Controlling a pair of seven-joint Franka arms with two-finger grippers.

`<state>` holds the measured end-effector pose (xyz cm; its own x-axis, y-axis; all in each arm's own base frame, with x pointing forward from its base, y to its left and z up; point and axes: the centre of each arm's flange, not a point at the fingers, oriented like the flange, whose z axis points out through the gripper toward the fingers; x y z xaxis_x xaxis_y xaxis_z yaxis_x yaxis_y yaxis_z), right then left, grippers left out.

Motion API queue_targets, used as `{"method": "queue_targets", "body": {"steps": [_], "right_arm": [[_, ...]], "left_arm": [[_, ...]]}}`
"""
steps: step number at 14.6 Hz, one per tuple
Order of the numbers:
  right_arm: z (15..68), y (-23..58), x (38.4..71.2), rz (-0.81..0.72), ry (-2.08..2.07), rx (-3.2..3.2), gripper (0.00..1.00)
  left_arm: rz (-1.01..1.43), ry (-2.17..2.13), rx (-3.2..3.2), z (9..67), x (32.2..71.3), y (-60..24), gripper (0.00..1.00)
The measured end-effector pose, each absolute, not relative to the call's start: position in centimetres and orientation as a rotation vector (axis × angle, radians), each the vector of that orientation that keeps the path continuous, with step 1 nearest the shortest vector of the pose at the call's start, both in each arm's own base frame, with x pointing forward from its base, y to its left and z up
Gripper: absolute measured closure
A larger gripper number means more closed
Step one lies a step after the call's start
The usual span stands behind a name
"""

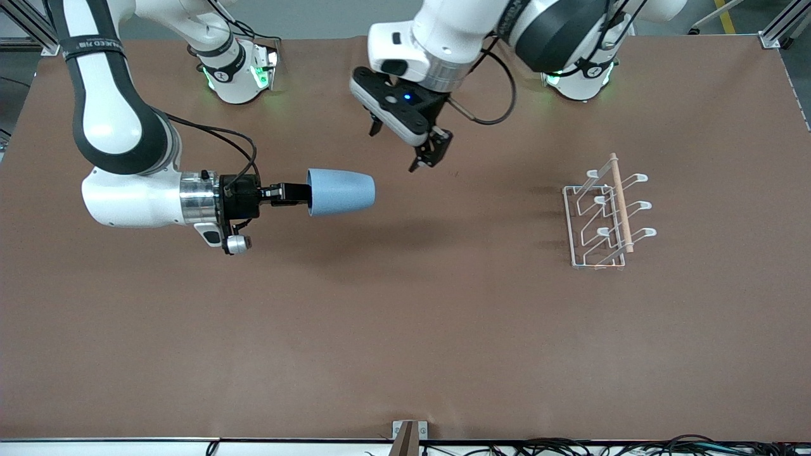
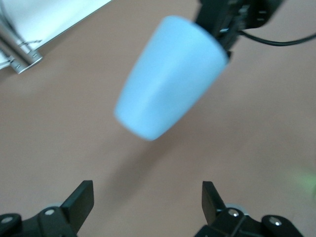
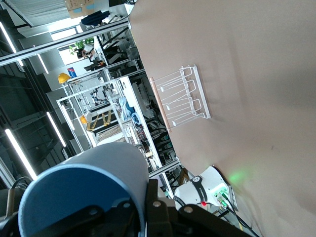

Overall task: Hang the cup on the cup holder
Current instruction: 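Carry the cup toward the middle while the left gripper approaches it, then grasp the cup with the left gripper while the right gripper releases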

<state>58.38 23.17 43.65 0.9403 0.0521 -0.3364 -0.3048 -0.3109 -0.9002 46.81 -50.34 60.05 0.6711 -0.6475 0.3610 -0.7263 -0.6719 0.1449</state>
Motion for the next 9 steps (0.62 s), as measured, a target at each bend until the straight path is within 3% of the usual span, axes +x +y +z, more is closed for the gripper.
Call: {"method": "queue_targets", "body": {"steps": [9], "right_arm": [[43.6,24.1,58.0,0.372,0.171,-1.857,0.96]], "left_arm": [[0.578,-1.467,2.429,58.6,47.4,-52.8,0.04]]}}
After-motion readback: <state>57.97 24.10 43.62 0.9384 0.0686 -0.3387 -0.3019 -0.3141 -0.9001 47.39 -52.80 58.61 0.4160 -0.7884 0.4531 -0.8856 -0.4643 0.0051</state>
